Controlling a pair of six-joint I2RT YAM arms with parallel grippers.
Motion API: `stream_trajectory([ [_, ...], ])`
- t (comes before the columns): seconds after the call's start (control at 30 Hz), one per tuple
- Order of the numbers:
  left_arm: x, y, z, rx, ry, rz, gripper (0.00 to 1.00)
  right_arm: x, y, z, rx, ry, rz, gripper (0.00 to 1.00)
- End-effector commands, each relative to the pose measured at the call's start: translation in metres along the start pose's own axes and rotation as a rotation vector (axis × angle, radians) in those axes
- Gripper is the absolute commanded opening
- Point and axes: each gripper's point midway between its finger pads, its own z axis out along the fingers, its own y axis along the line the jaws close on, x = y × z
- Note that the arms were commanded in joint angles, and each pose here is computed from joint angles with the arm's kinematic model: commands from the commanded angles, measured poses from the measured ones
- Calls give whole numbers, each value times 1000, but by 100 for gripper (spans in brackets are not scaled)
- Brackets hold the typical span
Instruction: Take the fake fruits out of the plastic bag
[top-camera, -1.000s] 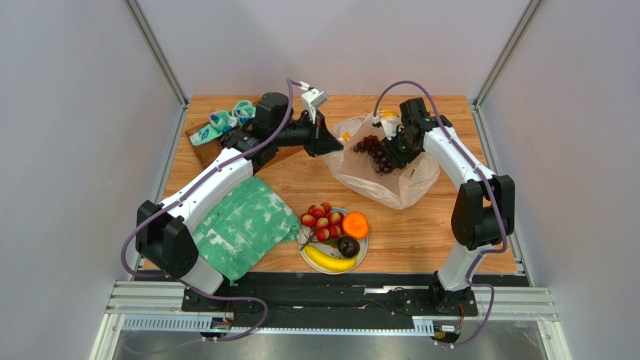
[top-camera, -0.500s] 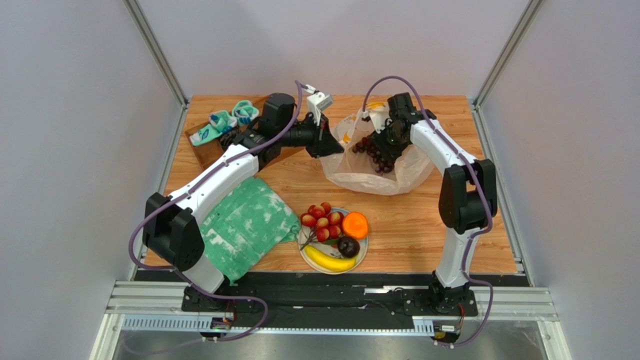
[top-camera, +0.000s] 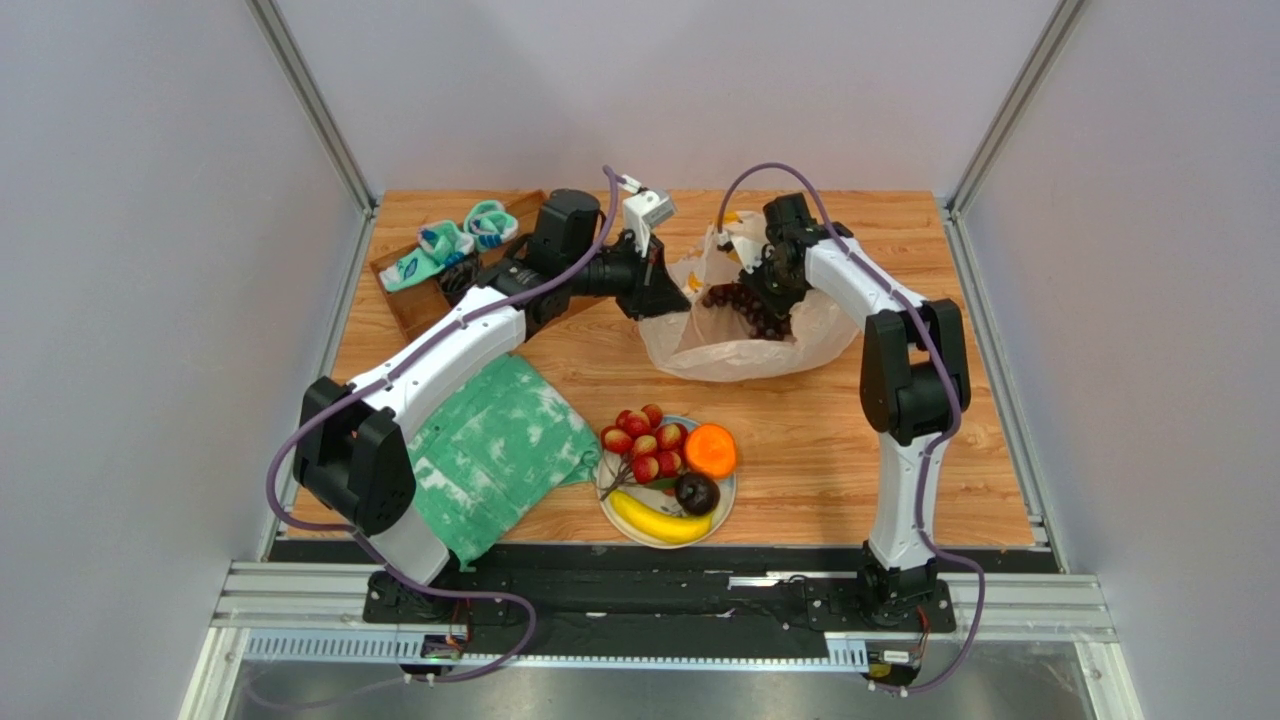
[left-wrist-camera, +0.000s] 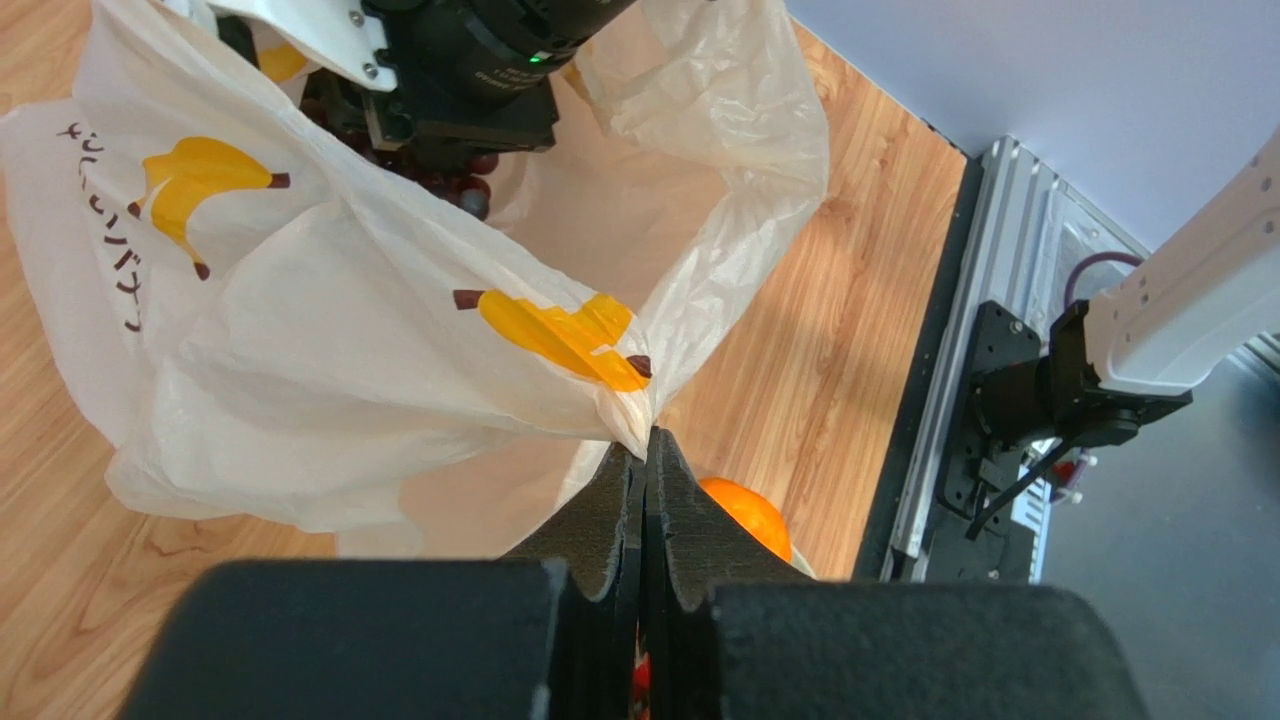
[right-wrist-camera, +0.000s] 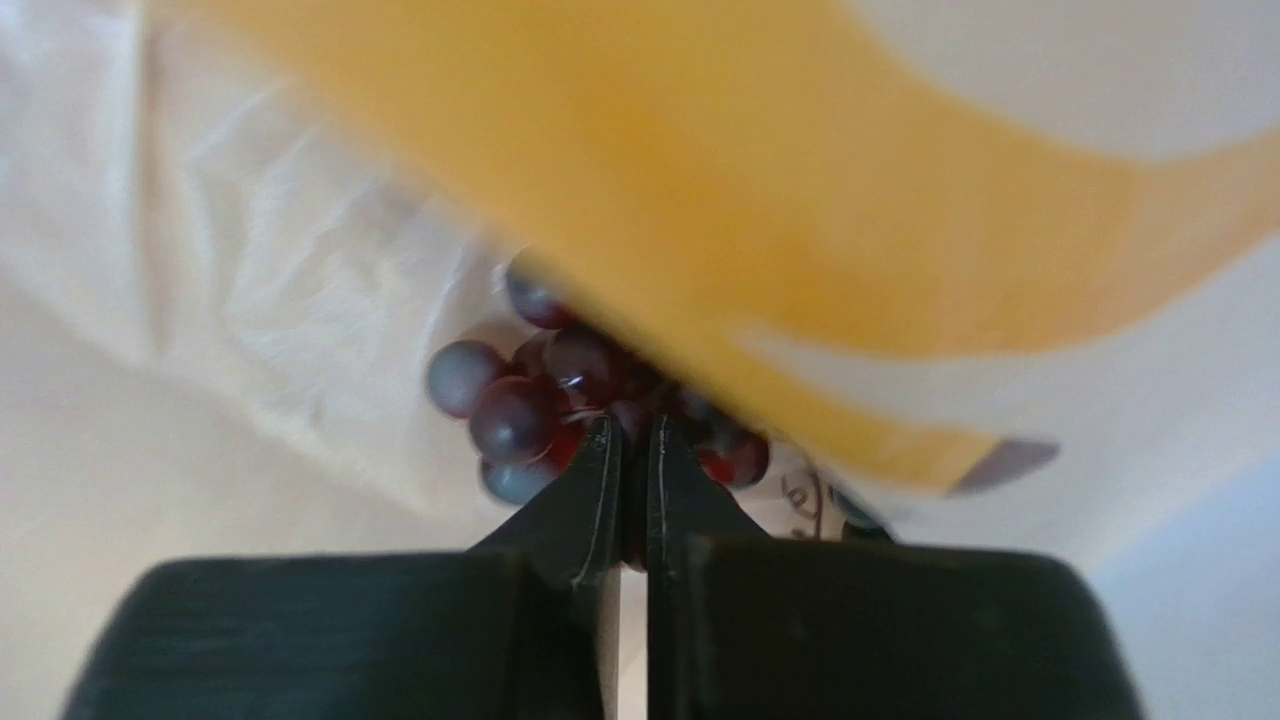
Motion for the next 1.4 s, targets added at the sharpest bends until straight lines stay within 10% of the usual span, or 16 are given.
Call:
stream_trajectory([
  [0.0,-19,-7,-6,-10,-35,66,0,-28,14,-65,-48,-150,8,0],
  [0.5,-45,-2,5,-8,-97,44,0,-43,68,-209,-167,-417,-28,0],
  [0.8,-72,-17,2,33,-165,1,0,-5,96,-182,-241,-356,31,2],
  [1.37,-63,-8,-2,-21,-139,43,0,-122,79,-304,-276,-779,91,1],
])
